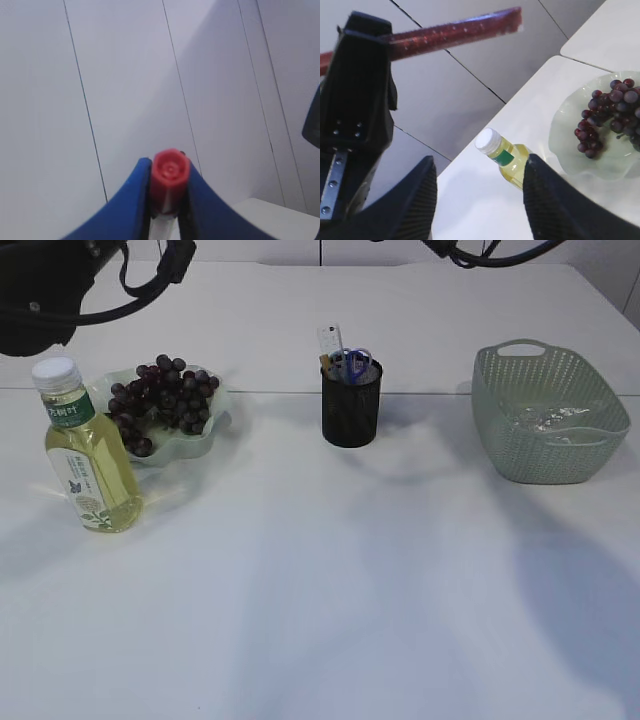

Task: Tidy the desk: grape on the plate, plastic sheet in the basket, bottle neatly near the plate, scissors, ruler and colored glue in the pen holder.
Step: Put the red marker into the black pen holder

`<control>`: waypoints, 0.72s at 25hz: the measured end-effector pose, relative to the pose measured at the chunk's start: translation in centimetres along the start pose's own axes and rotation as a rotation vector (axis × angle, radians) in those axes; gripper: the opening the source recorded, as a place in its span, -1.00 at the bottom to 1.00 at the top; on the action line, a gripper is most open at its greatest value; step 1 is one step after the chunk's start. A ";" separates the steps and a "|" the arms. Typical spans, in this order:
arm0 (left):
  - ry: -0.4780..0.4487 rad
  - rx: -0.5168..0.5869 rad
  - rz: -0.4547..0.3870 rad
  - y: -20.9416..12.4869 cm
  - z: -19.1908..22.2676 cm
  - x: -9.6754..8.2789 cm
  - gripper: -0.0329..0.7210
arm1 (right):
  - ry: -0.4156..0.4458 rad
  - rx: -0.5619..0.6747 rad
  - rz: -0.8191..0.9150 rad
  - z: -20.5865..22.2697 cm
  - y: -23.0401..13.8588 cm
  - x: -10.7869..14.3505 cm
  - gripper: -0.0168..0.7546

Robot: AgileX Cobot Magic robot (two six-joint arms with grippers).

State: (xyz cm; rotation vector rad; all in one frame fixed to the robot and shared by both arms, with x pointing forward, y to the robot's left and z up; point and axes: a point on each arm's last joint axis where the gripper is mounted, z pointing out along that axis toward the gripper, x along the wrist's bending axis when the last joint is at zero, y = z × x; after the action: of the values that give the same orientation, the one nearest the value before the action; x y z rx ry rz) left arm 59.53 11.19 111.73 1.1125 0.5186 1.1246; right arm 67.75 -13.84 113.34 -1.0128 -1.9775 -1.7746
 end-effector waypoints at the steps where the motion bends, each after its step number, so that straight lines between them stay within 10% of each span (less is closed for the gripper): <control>1: 0.000 0.001 0.000 0.2 0.2 0.0 -0.66 | -0.009 0.009 -0.012 -0.1 -0.1 -0.1 0.13; 8: -0.009 0.047 0.000 0.7 1.1 0.2 -0.66 | -0.087 0.021 -0.096 -2.3 0.1 -1.7 0.13; 18: -0.030 0.182 -0.029 1.1 2.2 0.3 -0.66 | -0.422 0.407 -0.224 -3.8 -2.8 -5.0 0.13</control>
State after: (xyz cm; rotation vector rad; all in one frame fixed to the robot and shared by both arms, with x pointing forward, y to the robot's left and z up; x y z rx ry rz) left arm 60.96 10.48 113.66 1.2739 0.6208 1.0496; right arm 68.56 -18.98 108.81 -1.1231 -2.6602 -1.2320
